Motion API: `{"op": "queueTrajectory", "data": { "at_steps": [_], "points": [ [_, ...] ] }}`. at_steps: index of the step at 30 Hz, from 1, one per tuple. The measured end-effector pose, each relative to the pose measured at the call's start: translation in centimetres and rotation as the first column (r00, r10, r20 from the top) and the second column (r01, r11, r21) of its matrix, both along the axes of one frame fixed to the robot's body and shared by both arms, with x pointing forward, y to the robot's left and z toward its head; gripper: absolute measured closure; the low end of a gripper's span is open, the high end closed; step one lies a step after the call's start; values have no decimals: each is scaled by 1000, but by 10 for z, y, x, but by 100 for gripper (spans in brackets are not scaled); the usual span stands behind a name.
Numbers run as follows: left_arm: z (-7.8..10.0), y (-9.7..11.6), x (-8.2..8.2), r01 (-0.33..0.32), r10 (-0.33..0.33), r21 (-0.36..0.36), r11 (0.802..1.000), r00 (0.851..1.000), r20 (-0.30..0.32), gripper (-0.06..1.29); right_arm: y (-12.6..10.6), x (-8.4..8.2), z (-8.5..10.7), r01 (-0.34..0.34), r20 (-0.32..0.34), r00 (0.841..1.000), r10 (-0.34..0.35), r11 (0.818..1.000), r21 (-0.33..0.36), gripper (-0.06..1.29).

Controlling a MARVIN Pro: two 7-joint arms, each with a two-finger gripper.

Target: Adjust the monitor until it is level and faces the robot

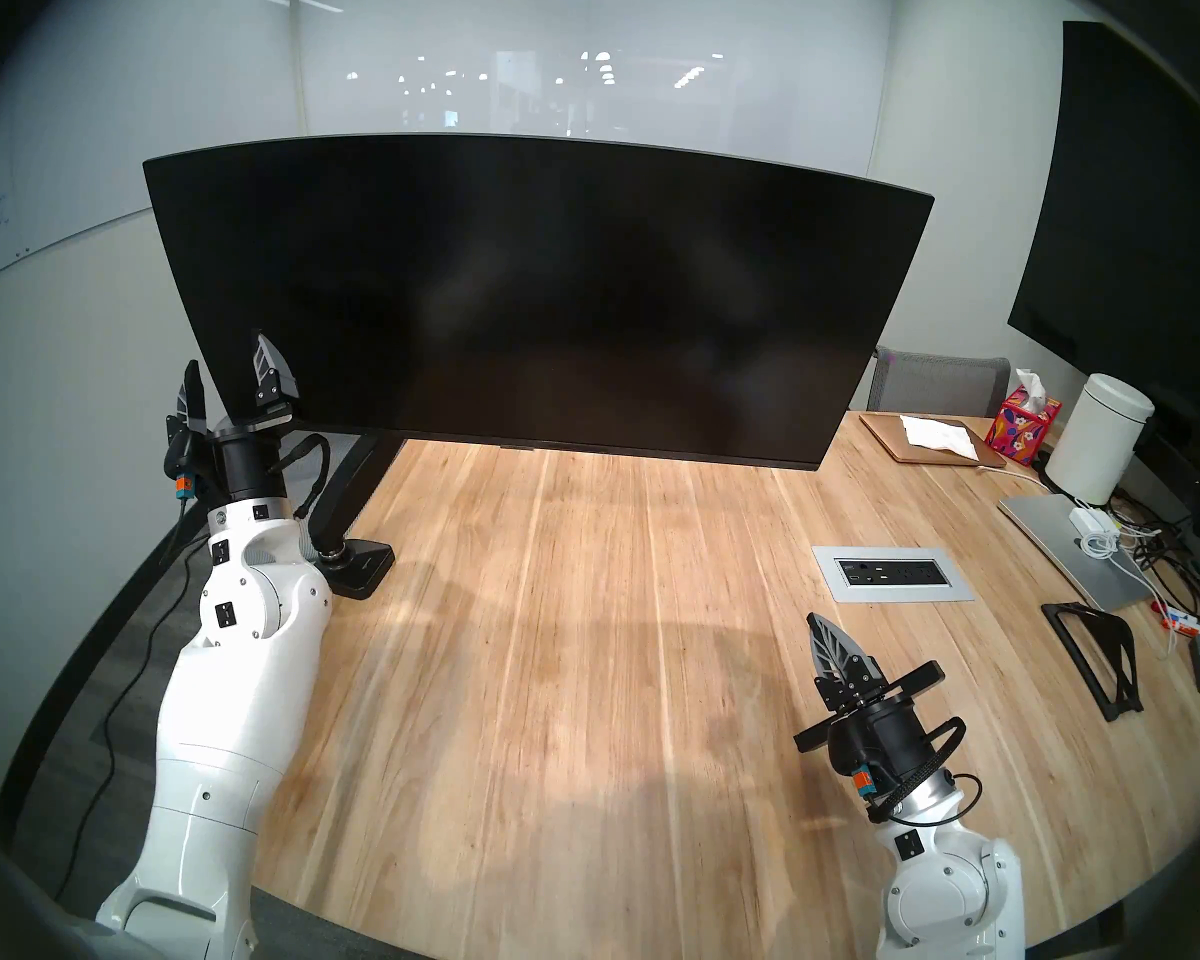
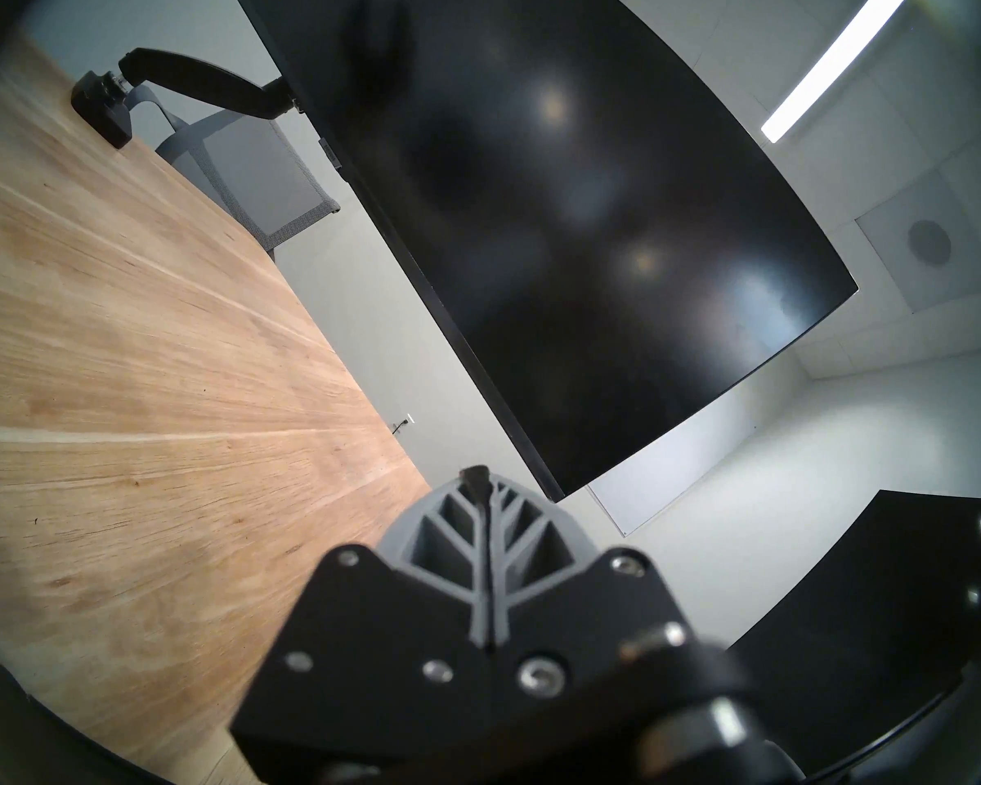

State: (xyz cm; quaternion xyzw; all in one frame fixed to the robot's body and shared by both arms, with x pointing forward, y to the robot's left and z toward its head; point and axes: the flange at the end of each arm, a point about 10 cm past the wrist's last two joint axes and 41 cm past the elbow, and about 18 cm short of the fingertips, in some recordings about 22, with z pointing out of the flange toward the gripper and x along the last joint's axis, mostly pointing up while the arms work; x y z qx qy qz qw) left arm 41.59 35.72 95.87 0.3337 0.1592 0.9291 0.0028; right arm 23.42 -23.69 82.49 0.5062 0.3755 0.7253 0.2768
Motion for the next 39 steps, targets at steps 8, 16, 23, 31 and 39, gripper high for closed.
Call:
{"op": "queueTrajectory", "data": {
  "at_steps": [8, 16, 23, 31, 39],
  "points": [
    [1, 3, 1, 30, -30, 26, 999, 1000, 2, -4, 1, 0, 0, 1, 1, 1000, -1, 1000, 2, 125],
    [3, 4, 1, 41, -41, 55, 998, 999, 1, -4, 0, 2, 0, 1, 2, 1000, -1, 1000, 5, 125],
    [4, 4, 1, 43, -43, 77, 996, 999, -3, -4, -3, 2, 0, 2, 3, 1000, -2, 1000, 4, 125],
    [4, 5, 1, 32, -31, 83, 996, 999, -11, -4, -8, 2, 1, 2, 1, 1000, -2, 1000, 3, 125],
    [5, 5, 0, 10, -9, 107, 994, 1000, -5, -4, -11, 2, 1, 0, -2, 1000, 0, 1000, 3, 125]
  ]
}}
